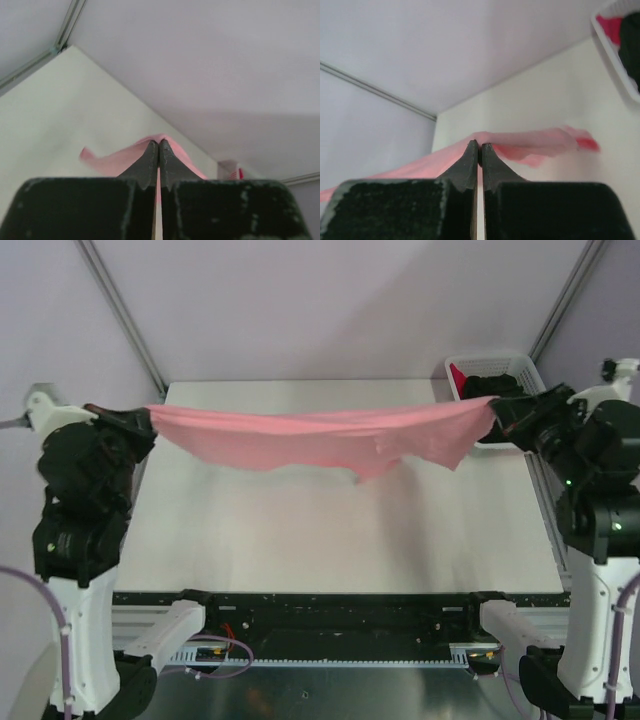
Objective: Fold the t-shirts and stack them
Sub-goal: Flatten out the tshirt
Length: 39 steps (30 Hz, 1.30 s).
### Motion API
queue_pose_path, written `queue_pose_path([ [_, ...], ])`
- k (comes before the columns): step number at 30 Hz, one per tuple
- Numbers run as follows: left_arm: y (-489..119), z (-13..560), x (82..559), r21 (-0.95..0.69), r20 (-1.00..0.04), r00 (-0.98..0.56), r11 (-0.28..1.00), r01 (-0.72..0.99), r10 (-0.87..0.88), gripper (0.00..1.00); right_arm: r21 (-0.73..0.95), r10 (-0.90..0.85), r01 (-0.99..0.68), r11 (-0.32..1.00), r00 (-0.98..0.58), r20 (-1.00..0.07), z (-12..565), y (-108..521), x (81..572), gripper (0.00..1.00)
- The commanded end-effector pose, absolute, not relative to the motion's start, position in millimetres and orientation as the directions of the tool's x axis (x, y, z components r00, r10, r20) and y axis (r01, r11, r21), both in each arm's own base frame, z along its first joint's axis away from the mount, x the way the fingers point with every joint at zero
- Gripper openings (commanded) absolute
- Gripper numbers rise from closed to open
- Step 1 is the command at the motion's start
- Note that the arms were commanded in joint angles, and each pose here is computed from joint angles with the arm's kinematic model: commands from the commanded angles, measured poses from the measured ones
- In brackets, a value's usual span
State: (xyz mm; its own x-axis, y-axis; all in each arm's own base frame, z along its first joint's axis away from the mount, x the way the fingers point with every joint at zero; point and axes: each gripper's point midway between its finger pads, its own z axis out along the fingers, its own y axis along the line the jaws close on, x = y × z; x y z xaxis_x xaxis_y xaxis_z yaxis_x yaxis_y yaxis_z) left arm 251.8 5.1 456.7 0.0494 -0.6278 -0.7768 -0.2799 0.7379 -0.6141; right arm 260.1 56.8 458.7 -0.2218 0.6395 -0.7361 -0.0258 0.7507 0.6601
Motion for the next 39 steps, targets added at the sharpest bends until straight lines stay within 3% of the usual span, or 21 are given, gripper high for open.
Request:
queue_pose_path([
  [1,15,493,234,-0.609,-0.791,0.126,0.751,-0.254,-0.599,0.00,0.659,0.649,-0.063,0.750,-0.123,-0.750,506,50,238,0.00],
  [9,17,504,267,-0.588,-0.807,0.136,0.755,-0.292,-0.575,0.00,0.658,0.652,-0.091,0.748,-0.085,-0.753,511,50,285,0.00],
  [18,10,486,408,-0.568,-0.813,0.053,0.769,-0.293,-0.580,0.00,0.677,0.667,-0.108,0.728,-0.114,-0.736,482,57,412,0.00],
  [23,16,524,471,-0.601,-0.798,0.101,0.775,-0.195,-0.594,0.00,0.664,0.668,-0.150,0.732,-0.034,-0.744,530,54,456,0.00],
  [29,44,562,470,-0.629,-0.775,0.194,0.765,-0.139,-0.602,0.00,0.656,0.670,-0.194,0.729,0.007,-0.742,575,54,459,0.00],
  [33,56,535,467,-0.614,-0.789,0.147,0.764,-0.197,-0.596,0.00,0.674,0.671,-0.170,0.719,-0.085,-0.737,546,62,461,0.00],
  [39,61,417,465,-0.545,-0.791,-0.070,0.752,-0.370,-0.608,0.00,0.725,0.680,-0.044,0.687,-0.315,-0.663,423,76,460,0.00],
])
